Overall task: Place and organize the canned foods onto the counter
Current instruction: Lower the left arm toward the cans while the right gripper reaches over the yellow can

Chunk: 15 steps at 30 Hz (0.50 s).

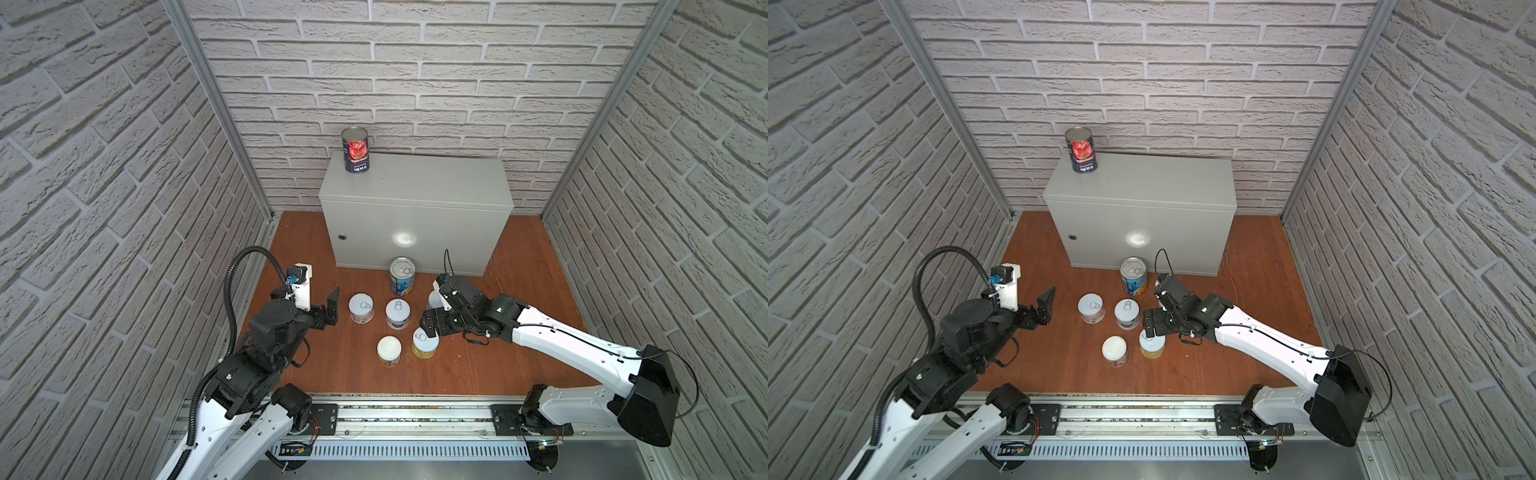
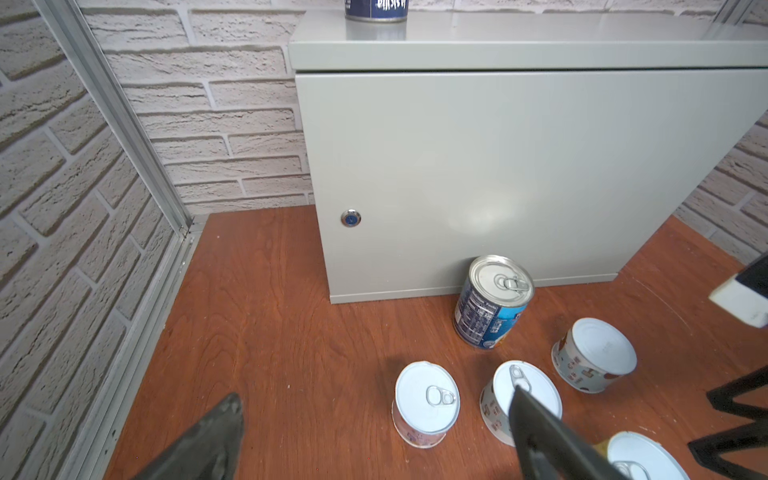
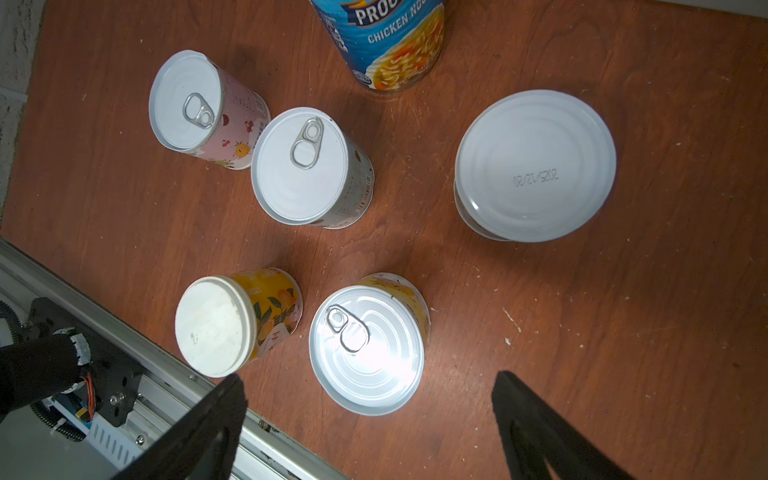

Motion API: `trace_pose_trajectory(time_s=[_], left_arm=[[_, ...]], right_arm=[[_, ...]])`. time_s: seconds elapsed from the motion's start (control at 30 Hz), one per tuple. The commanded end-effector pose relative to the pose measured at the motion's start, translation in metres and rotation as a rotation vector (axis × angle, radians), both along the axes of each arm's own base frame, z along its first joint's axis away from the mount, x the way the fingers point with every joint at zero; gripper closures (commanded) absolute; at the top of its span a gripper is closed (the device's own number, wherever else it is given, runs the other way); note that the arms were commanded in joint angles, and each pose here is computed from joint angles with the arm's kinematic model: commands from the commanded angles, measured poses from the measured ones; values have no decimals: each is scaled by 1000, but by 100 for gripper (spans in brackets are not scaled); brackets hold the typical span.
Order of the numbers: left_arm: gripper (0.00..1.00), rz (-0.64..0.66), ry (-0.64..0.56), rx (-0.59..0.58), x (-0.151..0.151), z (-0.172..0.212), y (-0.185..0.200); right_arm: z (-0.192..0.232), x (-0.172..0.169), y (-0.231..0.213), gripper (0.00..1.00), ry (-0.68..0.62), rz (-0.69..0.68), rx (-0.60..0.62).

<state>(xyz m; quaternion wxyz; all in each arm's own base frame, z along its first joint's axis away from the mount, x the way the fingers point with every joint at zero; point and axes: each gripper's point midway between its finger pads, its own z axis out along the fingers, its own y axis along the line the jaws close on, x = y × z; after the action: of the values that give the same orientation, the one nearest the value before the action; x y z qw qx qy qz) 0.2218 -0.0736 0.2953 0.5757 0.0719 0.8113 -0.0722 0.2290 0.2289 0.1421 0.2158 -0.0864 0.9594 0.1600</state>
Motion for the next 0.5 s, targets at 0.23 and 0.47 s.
trace_pose_trajectory(time_s=[0.23,0.47], left_arm=[[2,-107,48,-62,14,-4,-34],[2,-111,68,-45,23,-17,-40]], right_arm=[[-20,-9,-3,7,-9,-22,-97],[-28,-12,0,7,-33,-38,-108]])
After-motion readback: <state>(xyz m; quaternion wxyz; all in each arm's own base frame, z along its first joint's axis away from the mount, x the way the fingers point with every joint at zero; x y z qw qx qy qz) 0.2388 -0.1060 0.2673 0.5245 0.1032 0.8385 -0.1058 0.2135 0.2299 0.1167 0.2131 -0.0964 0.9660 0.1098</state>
